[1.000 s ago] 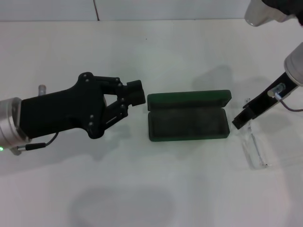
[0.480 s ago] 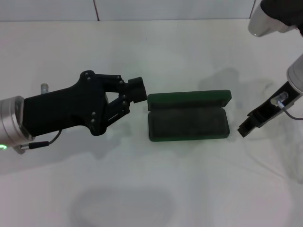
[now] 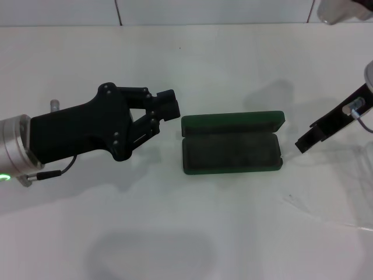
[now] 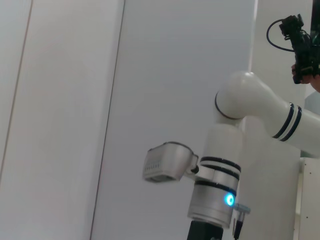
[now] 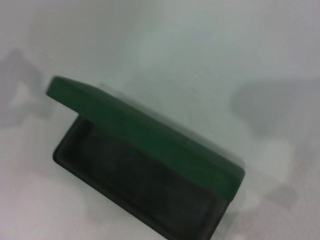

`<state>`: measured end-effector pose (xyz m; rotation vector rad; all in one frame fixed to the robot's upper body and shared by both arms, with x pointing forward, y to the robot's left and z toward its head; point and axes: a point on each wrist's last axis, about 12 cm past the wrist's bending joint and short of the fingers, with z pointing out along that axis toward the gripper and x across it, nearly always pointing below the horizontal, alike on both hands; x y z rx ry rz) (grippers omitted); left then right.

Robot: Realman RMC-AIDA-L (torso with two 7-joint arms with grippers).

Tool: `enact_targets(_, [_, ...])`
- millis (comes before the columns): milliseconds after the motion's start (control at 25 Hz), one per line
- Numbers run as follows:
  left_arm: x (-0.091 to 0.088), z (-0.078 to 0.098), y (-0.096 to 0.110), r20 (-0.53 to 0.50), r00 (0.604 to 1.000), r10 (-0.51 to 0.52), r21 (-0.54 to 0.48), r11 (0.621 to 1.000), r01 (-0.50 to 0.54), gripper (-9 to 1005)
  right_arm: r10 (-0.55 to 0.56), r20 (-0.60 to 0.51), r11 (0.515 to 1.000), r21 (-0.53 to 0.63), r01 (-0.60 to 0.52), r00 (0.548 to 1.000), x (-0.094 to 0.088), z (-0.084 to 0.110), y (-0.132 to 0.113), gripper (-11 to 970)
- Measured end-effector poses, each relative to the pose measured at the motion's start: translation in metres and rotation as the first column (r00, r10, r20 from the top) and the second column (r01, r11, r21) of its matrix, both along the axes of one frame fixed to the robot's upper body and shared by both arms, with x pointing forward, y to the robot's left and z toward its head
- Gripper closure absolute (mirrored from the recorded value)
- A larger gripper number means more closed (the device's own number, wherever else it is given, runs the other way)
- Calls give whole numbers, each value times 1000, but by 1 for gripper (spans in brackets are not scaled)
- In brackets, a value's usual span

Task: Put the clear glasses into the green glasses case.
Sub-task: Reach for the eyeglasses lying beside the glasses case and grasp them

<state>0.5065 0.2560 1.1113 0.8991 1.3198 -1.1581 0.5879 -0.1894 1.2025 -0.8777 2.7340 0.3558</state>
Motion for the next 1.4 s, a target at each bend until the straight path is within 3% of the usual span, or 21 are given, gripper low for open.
enact_targets(160, [0, -1, -1, -1, 1000, 7, 0, 1000, -7, 856, 45, 45, 999, 4, -46, 998, -7, 9, 0, 451])
enact_targets(280, [0, -3, 0, -9, 1000, 22, 1, 1000, -22, 856, 154, 89, 986, 44, -158, 984, -14, 18, -4, 452])
enact_targets(480, [-1, -6, 0, -38, 998, 49, -53, 997, -51, 856, 405, 151, 891, 159, -426, 902, -35, 36, -21, 453])
enact_targets(600, [-2, -9, 2, -56, 996, 74, -91, 993, -79, 856, 415, 151, 887, 155, -436, 897, -43, 38, -36, 454])
enact_targets(880, [-8, -14, 5, -78, 991, 105, -125, 986, -114, 856, 316, 169, 937, 100, -335, 934, -69, 43, -74, 457])
enact_targets(1080, [-9, -17, 4, -96, 990, 108, -138, 983, -121, 856, 297, 145, 943, 113, -314, 944, -77, 25, -76, 459])
enact_targets(1400, [-9, -17, 3, -101, 989, 104, -144, 983, -118, 856, 332, 121, 930, 126, -346, 935, -60, -20, -52, 461])
